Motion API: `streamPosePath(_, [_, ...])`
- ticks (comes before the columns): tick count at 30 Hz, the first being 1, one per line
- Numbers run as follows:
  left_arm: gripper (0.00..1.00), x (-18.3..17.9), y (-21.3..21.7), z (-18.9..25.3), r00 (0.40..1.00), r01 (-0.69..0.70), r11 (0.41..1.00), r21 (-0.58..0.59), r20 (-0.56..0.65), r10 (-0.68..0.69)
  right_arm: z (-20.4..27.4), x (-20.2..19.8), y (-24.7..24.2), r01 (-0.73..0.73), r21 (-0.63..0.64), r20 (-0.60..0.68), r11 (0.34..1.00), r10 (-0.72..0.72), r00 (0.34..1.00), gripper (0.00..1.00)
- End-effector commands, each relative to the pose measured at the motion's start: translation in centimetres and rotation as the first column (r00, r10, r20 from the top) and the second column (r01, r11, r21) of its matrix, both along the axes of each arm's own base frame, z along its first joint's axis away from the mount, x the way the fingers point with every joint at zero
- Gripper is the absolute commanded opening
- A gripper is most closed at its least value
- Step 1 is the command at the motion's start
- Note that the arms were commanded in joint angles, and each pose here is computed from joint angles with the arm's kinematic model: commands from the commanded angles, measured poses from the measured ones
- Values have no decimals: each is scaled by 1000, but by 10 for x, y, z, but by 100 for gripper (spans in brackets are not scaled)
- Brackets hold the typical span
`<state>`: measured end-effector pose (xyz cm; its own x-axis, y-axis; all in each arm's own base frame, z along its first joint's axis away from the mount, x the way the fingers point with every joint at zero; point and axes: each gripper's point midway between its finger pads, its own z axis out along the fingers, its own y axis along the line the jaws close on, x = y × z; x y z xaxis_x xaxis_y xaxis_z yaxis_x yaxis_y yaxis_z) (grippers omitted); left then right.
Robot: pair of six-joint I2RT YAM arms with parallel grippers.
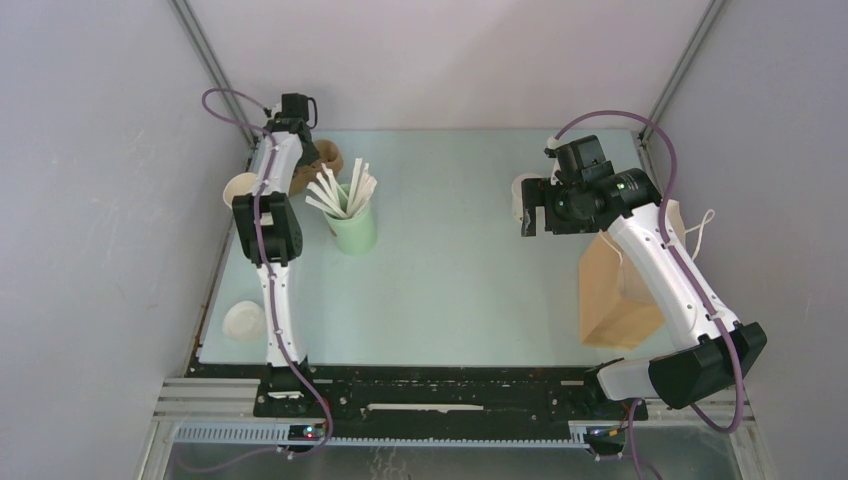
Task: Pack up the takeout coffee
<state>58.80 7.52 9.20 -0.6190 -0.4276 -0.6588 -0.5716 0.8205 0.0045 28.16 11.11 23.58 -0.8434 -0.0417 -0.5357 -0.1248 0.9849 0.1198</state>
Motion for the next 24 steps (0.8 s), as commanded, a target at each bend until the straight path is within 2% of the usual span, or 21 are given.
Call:
streamPosePath(1, [30,10,5,99,980,-11,999,47,198,1,15,4,-1,3,15,49,1000,-4,999,100])
streamPosePath(4, [32,7,0,106,978,4,999,52,206,-15,15,3,-1,2,15,49,1000,-3,999,100])
streamPosePath(9, [28,7,-12,104,978,19,1000,-15,207,-15,15,3,0,-1,20,50,1000,0,999,99])
streamPosePath(11, [29,10,-18,109,971,22,999,-28,237,-15,15,2,-1,1,16,51,1000,-2,999,99])
streamPosePath(15, [29,17,-31,102,975,60,996,-72,220,-43,16,3,1,-5,22,51,1000,4,999,99])
streamPosePath(18, [31,19,-43,95,975,106,993,43,193,-113,15,3,-1,0,15,53,1000,-1,999,100])
streamPosePath(20, [28,19,-45,102,976,105,994,25,191,-108,13,3,2,-7,22,45,1000,6,999,99])
streamPosePath(23, [31,12,-53,104,975,140,983,119,155,-158,15,4,-2,4,10,52,1000,-5,999,100])
streamPosePath(24, [31,10,-51,91,978,142,987,77,146,-152,13,4,-1,6,13,49,1000,-6,999,100])
